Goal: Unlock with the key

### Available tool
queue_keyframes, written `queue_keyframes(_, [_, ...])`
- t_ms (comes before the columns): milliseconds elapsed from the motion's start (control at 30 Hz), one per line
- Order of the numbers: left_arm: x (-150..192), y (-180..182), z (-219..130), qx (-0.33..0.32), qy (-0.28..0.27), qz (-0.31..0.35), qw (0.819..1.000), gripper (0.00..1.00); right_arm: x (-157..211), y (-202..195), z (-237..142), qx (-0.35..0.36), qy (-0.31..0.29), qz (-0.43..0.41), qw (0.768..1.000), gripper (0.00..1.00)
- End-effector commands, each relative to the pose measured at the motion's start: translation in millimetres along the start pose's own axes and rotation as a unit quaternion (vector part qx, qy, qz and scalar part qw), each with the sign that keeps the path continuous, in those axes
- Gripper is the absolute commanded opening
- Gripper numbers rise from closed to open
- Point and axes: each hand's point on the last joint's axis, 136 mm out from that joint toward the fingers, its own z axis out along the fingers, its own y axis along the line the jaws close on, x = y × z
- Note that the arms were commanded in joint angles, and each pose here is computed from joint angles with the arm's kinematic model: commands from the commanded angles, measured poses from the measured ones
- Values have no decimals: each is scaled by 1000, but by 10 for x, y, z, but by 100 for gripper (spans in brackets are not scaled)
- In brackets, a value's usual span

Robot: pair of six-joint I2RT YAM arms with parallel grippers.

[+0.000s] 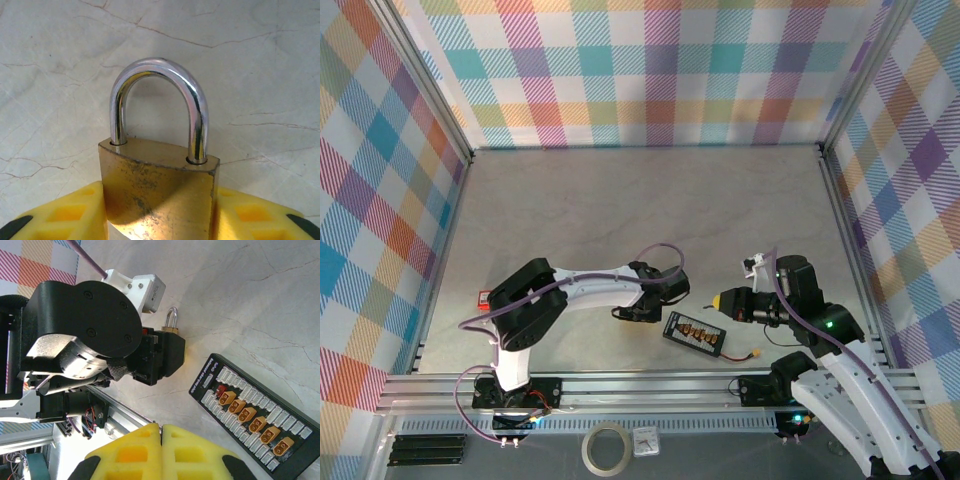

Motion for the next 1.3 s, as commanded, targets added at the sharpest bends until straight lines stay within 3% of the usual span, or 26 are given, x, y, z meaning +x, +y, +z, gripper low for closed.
queue_keyframes(0, [273,200,389,-38,51,6,998,39,41,-58,7,8,4,-3,1000,0])
queue_keyframes(333, [106,53,137,32,8,-1,999,17,50,-75,16,9,5,1,1000,0])
queue_keyframes(667, [-44,11,-144,122,-20,-27,992,2,32,-72,29,10,6,2,1000,0])
queue_keyframes(1267, [-74,341,-162,99,-2,-22,995,0,28,-107,86,11,10,8,1000,0])
